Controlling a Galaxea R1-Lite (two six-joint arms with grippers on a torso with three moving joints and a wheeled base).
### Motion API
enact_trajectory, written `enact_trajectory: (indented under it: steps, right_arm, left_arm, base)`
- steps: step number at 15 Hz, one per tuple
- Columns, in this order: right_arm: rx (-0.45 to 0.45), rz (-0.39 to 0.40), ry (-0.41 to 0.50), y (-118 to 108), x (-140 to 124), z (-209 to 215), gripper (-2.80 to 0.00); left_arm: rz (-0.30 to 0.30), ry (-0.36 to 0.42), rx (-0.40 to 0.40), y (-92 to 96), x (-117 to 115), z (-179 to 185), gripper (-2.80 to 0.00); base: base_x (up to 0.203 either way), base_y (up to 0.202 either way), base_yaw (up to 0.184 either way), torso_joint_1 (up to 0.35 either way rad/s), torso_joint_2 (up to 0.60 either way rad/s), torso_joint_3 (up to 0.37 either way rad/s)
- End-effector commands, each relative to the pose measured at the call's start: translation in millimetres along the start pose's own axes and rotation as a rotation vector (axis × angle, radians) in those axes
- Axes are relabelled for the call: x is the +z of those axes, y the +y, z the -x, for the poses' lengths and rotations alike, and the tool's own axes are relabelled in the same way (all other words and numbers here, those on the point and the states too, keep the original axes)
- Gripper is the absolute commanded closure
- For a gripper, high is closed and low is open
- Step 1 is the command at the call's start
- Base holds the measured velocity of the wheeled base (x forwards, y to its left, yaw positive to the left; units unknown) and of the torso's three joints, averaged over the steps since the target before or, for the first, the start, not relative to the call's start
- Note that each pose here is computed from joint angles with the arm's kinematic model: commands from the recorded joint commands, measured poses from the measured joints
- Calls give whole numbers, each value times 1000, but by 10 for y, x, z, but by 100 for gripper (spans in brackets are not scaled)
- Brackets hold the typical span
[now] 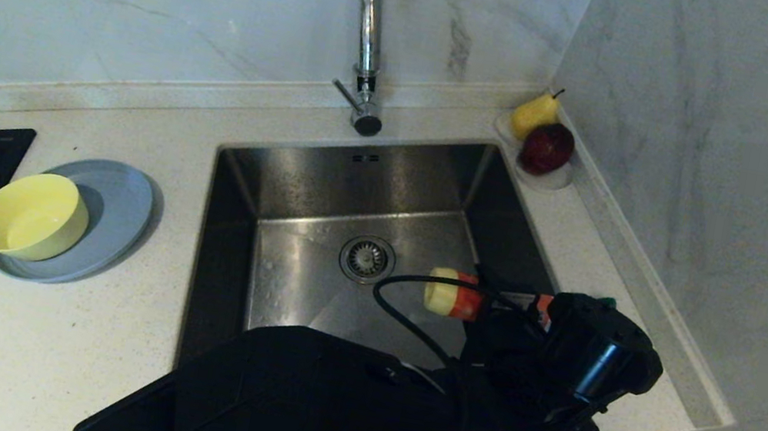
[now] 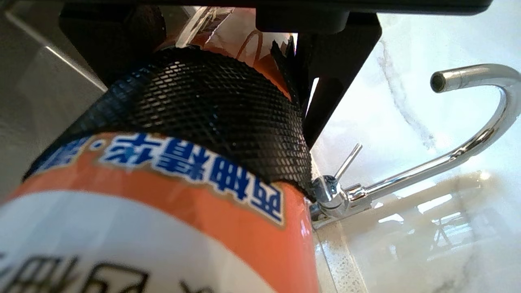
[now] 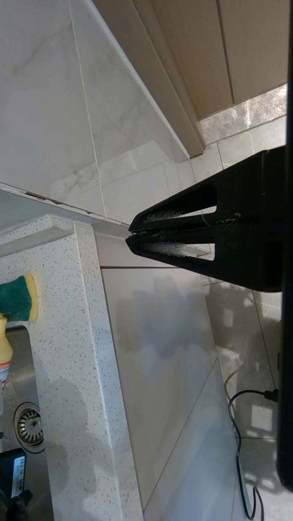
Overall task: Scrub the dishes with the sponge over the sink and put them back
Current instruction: Squeeze it onto the sponge
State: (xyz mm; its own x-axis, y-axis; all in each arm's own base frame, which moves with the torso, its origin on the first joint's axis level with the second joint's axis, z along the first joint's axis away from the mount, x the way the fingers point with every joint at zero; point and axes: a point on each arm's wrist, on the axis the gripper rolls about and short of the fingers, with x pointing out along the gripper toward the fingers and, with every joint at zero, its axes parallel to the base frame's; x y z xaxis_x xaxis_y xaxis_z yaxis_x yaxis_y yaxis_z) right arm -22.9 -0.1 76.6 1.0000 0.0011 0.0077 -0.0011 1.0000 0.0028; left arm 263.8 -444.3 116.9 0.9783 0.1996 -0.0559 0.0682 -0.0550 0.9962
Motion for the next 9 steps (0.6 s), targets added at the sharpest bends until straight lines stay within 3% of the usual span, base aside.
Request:
enact_trajectory:
  steps: [1,9]
  right_arm:
    - [0,0,-3,0,0,1,0]
    - [0,0,-3,0,0,1,0]
  left_arm:
    - [-8,8,1,-29,10,-3,0]
    - [4,4,4,-15,11,5,0]
  base:
    - [0,0,0,0,0,0]
    - [0,0,0,0,0,0]
